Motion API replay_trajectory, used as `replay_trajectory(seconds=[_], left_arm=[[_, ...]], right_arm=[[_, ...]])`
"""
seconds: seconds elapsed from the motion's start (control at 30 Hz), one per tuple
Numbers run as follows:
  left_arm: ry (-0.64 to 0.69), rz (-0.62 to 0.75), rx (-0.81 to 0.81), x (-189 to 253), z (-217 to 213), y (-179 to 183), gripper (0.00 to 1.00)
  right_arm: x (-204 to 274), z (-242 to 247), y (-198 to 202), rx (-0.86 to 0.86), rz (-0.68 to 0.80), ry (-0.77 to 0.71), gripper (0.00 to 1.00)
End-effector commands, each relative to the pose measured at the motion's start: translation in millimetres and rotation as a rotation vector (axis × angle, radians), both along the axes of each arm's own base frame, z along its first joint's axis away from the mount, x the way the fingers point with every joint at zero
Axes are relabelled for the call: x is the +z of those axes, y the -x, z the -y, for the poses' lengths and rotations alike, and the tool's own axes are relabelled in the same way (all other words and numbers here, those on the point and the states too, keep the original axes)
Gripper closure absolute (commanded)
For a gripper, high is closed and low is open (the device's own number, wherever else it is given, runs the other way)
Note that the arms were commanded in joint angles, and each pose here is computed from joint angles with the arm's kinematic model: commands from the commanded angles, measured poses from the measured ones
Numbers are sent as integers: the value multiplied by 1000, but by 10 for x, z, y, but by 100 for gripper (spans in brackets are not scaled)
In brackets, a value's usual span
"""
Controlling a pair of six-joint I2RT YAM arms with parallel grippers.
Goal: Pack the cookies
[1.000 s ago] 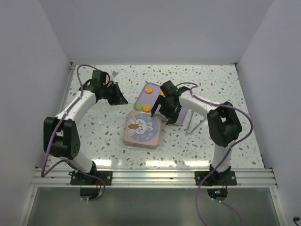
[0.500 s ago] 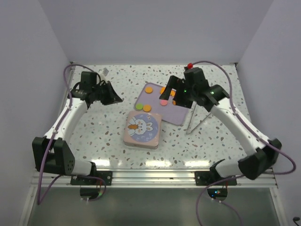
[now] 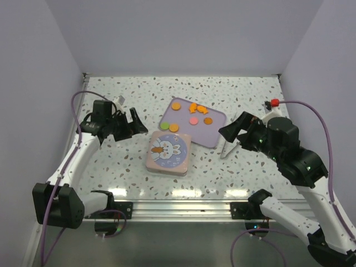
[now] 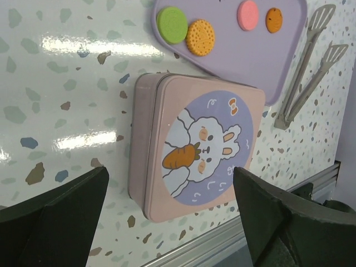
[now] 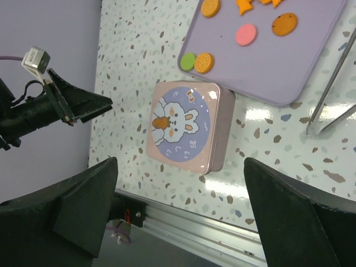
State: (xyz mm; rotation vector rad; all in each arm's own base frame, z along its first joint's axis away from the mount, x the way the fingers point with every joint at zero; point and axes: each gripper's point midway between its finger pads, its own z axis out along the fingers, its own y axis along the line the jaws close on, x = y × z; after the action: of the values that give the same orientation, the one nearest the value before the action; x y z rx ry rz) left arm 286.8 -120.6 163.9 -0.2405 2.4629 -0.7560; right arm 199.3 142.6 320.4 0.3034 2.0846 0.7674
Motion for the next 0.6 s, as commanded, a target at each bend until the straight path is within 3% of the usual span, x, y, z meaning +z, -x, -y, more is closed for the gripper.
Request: replay_trajectory(seconds=[0.0,0.13,0.33,0.57], left_arm=[[-42,66,2,96,-84,29,0],[-75,116,15,167,-146,0,0],[-208,177,252,276,-560,-43,0],[-405,573,484,514,-1170,-2,0]], right_arm=[[14,117,107,-53,-13,-30,1],[151,247,258,-82,23,-71,1],[273,436,428,-95,104,-61,1],[293,672,349,-152,157,97,1]])
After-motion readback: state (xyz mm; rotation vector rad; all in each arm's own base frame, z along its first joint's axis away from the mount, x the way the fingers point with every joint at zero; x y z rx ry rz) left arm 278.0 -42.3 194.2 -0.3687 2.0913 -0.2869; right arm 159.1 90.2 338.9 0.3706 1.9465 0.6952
